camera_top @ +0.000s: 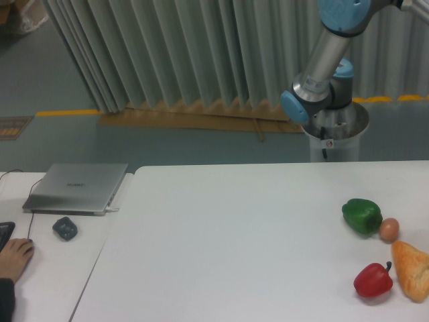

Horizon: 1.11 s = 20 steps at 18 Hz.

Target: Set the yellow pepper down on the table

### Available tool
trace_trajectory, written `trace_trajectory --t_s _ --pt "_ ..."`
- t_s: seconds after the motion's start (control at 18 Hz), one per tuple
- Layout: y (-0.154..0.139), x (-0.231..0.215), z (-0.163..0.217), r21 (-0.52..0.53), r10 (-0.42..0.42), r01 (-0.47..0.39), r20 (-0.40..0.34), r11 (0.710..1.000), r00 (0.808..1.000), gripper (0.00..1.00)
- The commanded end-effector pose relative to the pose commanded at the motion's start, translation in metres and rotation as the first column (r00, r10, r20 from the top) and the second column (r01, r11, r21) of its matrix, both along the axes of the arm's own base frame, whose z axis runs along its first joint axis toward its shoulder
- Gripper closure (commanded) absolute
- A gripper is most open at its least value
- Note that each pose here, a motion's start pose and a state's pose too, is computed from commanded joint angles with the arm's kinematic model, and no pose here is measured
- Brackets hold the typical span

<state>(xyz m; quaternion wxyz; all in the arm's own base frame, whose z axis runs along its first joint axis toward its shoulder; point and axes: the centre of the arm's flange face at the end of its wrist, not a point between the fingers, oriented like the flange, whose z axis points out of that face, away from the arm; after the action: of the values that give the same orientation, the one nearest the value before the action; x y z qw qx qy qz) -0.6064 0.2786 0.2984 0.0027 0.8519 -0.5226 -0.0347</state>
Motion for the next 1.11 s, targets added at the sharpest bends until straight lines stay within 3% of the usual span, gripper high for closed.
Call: trace_trajectory --t_s 0.22,0.67,0.78,0.94,1.06,1.11 --pt "-0.001 0.000 0.006 -0.001 0.005 -0.005 -0.002 1.000 1.000 0.52" --pt "-0.002 0.017 0.043 -0.020 0.101 -0.100 0.108 0.995 0.989 0.54" --pt "0.017 0.035 0.061 0.001 0.214 -0.216 0.159 0.976 0.964 0.55" --pt "0.032 0.053 0.080 0.025 0.266 -0.276 0.195 0.961 0.944 0.56" --pt "0.061 0.074 0.089 0.009 0.356 -0.365 0.204 0.931 0.912 0.56" --pt "0.079 0.087 0.092 0.006 0.358 -0.367 0.201 0.930 0.912 0.56"
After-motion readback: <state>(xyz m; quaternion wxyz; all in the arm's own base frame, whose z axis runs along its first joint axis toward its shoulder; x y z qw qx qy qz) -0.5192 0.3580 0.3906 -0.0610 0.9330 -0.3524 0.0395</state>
